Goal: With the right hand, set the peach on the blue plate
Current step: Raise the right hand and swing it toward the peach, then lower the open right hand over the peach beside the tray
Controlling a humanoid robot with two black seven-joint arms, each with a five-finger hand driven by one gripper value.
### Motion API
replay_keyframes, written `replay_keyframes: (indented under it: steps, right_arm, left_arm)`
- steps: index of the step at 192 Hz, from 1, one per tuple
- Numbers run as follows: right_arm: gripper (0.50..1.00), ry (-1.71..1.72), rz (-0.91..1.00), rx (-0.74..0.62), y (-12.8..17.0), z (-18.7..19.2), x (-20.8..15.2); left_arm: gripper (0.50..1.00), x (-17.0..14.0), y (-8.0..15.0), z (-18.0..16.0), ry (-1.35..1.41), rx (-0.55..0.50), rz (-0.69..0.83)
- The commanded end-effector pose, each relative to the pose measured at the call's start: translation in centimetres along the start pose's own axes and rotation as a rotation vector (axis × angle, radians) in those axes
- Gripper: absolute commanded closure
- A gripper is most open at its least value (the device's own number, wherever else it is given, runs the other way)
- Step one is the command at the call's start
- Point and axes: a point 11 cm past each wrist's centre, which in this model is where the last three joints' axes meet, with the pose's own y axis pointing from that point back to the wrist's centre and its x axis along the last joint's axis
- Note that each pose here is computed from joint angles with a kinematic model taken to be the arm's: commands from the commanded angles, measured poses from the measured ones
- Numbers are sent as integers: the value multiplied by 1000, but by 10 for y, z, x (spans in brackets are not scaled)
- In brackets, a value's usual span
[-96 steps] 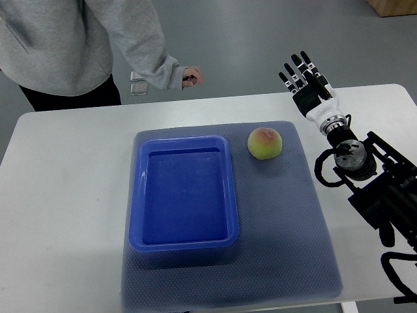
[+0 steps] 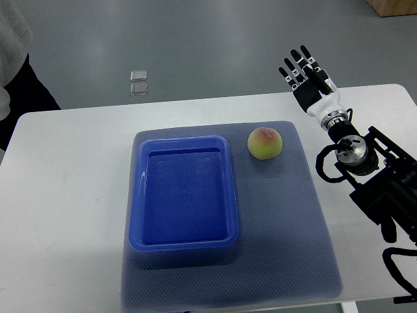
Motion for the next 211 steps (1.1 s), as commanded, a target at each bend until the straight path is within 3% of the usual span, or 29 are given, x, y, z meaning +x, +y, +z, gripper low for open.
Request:
replay_keyframes:
  steps: [1, 21, 64, 85, 95, 96, 112, 122, 123, 148, 162, 163, 176, 211]
  right_arm:
    - [570, 5, -7, -1, -1, -1, -2]
    - [570, 15, -15, -1, -2, -3, -4]
    - [570, 492, -217, -77, -23, -31, -50]
    - [570, 871, -388, -190, -32, -42, -83]
    - [570, 871, -388, -190, -32, -42, -83]
    - [570, 1033, -458, -256, -35, -44, -96]
    - [570, 1298, -561, -372, -39, -51, -118]
    - [570, 1298, -561, -373, -39, -51, -118]
    - [570, 1443, -623, -434, -40, -55, -133]
    - [568, 1760, -748, -607, -40, -63, -165]
    - [568, 1849, -749, -644, -40, -65, -169]
    - [568, 2014, -722, -713, -42, -68, -173]
    - [568, 2166, -669, -799, -44, -68, -172]
    - [568, 2241, -660, -883, -43, -47, -166]
  left_arm:
    - [500, -1, 0, 0, 0, 0, -3]
    - [500, 0, 0, 0, 0, 0, -1]
    - [500, 1, 0, 0, 1, 0, 2]
    - [500, -1, 0, 0, -2, -1, -2]
    - [500, -1, 0, 0, -2, -1, -2]
    - [500, -2, 0, 0, -3, -1, -5]
    - [500, -2, 0, 1, -2, -1, -9]
    - [500, -2, 0, 1, -2, -1, -9]
    - [500, -2, 0, 1, -2, -1, -9]
    - [500, -2, 0, 1, -2, -1, -9]
    - [500, -2, 0, 1, -2, -1, -9]
    - [500, -3, 0, 1, -2, -1, -10]
    - [500, -2, 0, 1, -2, -1, -7]
    - [500, -2, 0, 1, 0, -3, -7]
